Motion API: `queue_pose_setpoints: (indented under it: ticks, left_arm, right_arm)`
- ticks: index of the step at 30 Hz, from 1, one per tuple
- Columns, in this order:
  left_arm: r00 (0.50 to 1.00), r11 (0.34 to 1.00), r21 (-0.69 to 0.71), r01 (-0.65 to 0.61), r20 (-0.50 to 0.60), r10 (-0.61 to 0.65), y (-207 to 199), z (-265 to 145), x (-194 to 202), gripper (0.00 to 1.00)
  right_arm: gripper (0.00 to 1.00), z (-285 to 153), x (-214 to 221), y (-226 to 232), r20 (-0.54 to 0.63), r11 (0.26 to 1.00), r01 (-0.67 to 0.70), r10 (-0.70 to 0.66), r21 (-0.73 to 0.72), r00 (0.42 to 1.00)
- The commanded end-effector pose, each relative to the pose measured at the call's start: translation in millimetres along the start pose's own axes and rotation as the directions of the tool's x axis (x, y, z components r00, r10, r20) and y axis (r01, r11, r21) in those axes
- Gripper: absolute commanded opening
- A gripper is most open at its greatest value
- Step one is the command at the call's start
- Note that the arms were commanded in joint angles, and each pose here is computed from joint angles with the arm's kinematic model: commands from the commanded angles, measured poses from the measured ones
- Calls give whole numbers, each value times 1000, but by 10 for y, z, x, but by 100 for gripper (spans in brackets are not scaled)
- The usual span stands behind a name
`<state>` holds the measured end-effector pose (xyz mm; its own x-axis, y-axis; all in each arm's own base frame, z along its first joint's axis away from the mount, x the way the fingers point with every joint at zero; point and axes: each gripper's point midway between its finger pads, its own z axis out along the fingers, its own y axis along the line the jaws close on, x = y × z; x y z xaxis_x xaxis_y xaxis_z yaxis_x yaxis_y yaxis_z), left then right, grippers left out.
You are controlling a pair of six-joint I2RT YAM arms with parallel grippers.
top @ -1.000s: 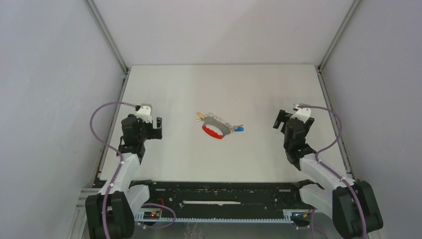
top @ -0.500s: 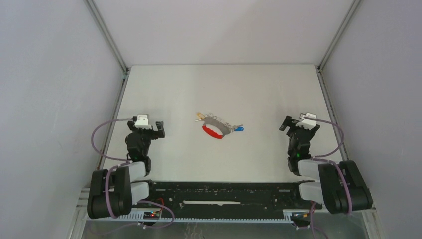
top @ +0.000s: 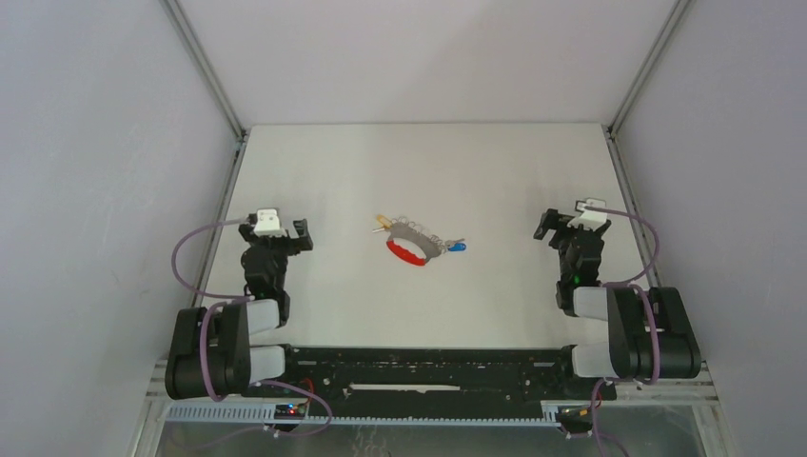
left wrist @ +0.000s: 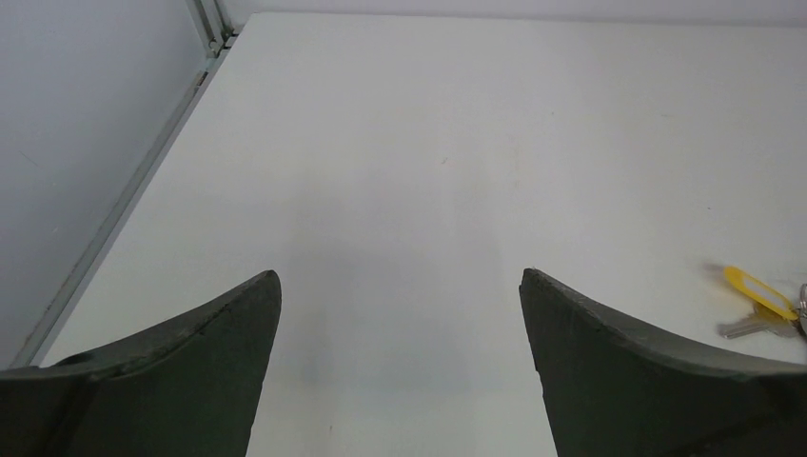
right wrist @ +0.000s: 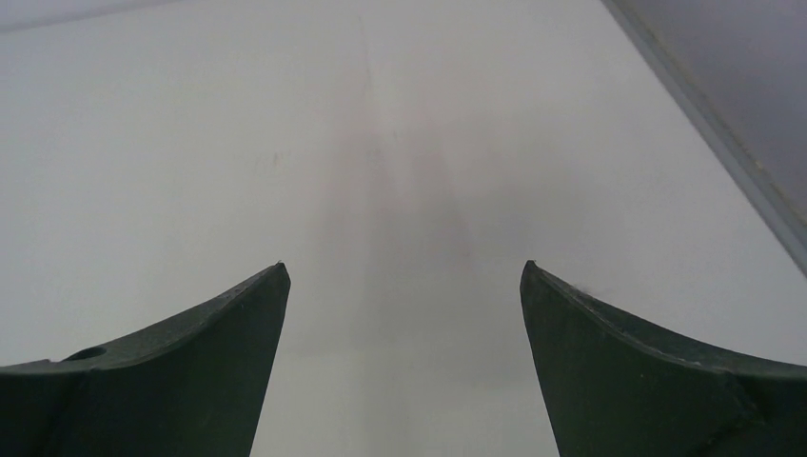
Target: Put the keys on the keyring
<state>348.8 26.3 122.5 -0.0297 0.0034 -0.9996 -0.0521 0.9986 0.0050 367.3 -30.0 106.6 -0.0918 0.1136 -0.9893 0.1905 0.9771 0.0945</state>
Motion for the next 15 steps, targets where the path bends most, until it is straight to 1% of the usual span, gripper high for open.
queue_pose_setpoints:
  ticks: [1, 15]
  left_arm:
    - [999, 999, -33, 7, 45, -6, 48, 44, -151, 100]
    - [999, 999, -34, 7, 43, -6, 50, 44, -145, 100]
  right_arm:
    - [100, -21, 32, 114, -22, 999, -14, 13, -53, 1000]
    - [100, -21, 33, 114, -22, 999, -15, 14, -52, 1000]
